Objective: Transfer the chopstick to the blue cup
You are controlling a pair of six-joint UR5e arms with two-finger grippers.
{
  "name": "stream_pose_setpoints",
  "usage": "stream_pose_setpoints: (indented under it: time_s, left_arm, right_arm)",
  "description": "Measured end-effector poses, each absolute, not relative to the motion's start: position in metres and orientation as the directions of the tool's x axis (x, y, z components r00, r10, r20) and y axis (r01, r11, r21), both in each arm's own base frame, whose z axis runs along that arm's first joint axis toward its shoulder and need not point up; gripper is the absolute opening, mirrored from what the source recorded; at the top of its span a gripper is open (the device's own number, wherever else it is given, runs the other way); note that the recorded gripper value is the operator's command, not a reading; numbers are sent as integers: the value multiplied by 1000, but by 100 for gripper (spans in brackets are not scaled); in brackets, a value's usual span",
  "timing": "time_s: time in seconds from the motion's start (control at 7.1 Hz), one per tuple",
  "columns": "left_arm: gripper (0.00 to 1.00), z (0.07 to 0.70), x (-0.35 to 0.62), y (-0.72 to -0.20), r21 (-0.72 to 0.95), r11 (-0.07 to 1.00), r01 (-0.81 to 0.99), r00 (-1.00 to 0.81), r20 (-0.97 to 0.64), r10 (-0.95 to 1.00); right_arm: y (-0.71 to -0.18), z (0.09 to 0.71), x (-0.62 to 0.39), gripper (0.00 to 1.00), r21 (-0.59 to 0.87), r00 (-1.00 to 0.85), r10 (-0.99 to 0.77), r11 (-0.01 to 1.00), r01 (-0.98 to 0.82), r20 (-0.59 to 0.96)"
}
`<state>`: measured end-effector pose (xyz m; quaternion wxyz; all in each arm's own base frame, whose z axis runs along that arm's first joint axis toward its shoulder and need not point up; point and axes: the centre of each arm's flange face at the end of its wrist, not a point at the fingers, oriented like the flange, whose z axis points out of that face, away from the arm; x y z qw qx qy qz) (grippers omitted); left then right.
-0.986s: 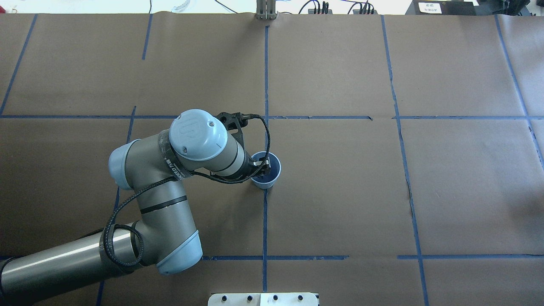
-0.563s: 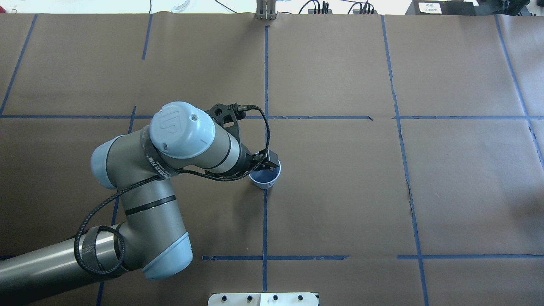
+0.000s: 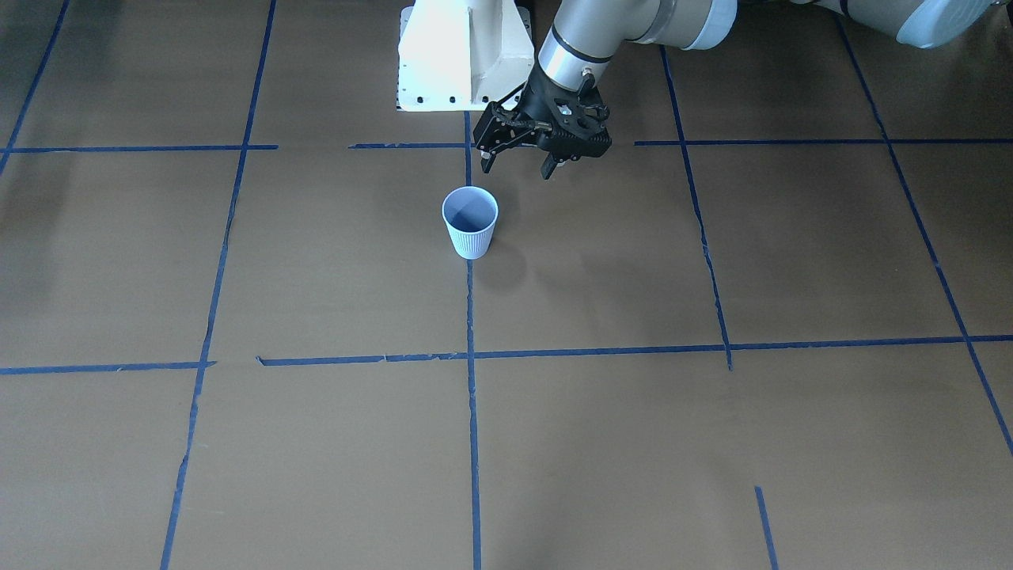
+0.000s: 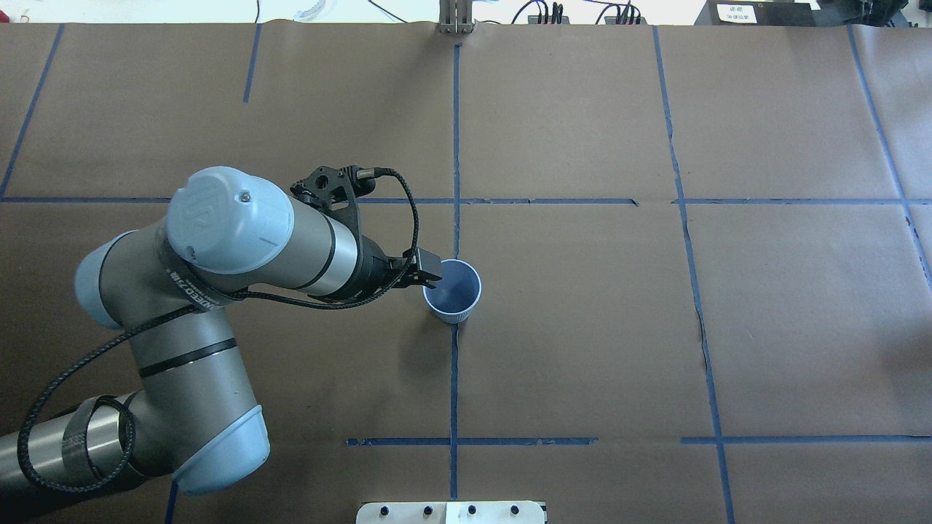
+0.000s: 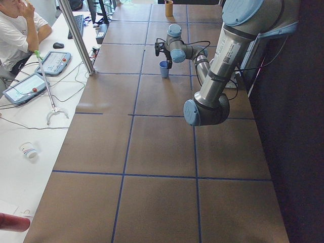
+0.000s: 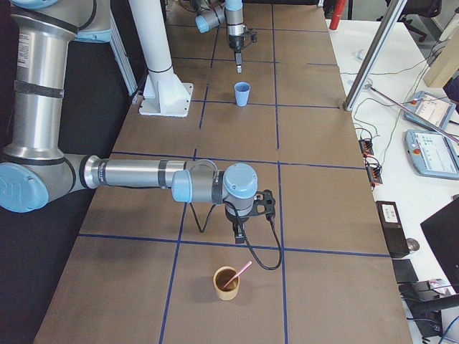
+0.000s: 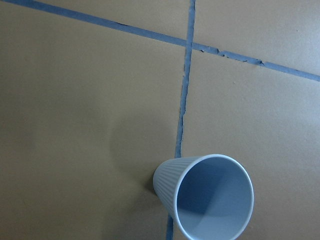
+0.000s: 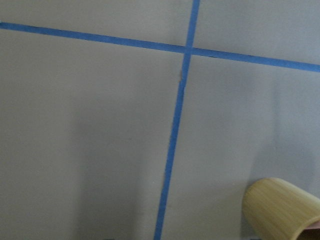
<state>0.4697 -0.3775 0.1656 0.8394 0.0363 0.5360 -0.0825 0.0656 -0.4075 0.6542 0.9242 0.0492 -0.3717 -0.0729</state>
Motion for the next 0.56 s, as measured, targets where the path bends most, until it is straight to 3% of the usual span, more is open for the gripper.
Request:
stream_pose_setpoints:
  time_s: [0.56]
  left_arm:
    - [100, 166, 464, -379, -26, 982, 184, 410, -907, -101]
  right_arm:
    - [-393, 742, 107, 94, 353, 720, -401, 908, 228, 567]
